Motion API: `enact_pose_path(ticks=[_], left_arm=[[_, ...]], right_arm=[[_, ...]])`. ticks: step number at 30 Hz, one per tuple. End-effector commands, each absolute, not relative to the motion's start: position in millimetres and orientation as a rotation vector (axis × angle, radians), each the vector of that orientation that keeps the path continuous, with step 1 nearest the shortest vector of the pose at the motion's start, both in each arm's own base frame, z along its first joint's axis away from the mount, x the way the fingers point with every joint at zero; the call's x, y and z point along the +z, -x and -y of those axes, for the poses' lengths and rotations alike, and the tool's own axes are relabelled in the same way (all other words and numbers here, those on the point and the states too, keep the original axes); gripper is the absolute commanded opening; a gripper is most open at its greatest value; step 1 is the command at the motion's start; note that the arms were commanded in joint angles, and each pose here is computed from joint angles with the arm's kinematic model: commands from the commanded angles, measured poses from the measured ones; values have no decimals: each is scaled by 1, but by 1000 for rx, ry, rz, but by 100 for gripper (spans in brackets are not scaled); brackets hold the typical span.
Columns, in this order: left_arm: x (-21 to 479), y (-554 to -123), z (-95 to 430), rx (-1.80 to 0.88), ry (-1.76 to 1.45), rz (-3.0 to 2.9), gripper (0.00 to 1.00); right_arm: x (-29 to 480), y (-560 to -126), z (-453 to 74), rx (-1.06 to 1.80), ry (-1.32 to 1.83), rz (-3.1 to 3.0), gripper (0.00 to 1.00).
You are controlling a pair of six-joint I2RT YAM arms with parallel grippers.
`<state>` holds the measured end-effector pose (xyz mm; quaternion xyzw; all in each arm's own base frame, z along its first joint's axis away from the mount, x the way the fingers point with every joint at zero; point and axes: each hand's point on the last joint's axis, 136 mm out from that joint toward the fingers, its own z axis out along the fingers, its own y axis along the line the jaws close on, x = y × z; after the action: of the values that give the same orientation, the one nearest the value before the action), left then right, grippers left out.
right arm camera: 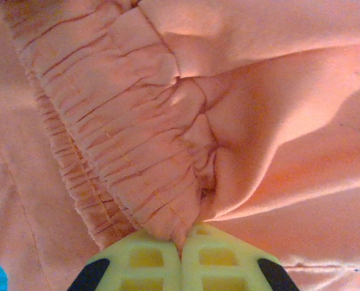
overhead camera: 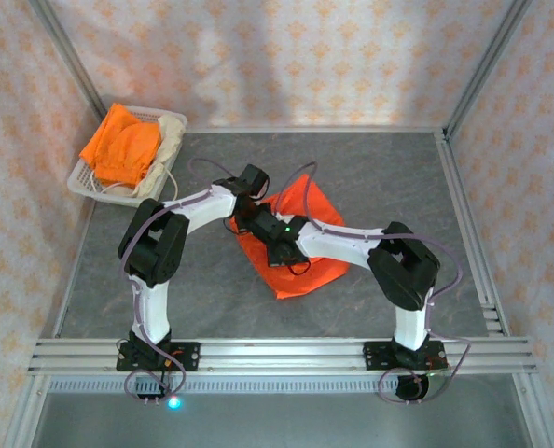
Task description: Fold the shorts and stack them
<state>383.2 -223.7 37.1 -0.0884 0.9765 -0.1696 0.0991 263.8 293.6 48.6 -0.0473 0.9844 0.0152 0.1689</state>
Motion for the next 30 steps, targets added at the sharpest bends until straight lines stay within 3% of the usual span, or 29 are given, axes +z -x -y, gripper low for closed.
enact_pose_path(ticks=[1,11,16,22,30], left_arm=[[72,-397,219,-460,239,-2823,0],[192,-425,233,-545,156,-2657,0],[218,-417,225,-554,141,-2615,0],[176,-387,191,-458,179,-2680,0],[64,-341,144,-343,368,-2786,0]], right_arm=[[86,-270,-276,-57,154,-2725,0],[187,-282,-251,-92,247,-2588,0],[206,-271,-255,15,273,-2601,0],[168,-241,-290,230,316,-2730,4],[59,-178,-339,555,289,-3074,14]])
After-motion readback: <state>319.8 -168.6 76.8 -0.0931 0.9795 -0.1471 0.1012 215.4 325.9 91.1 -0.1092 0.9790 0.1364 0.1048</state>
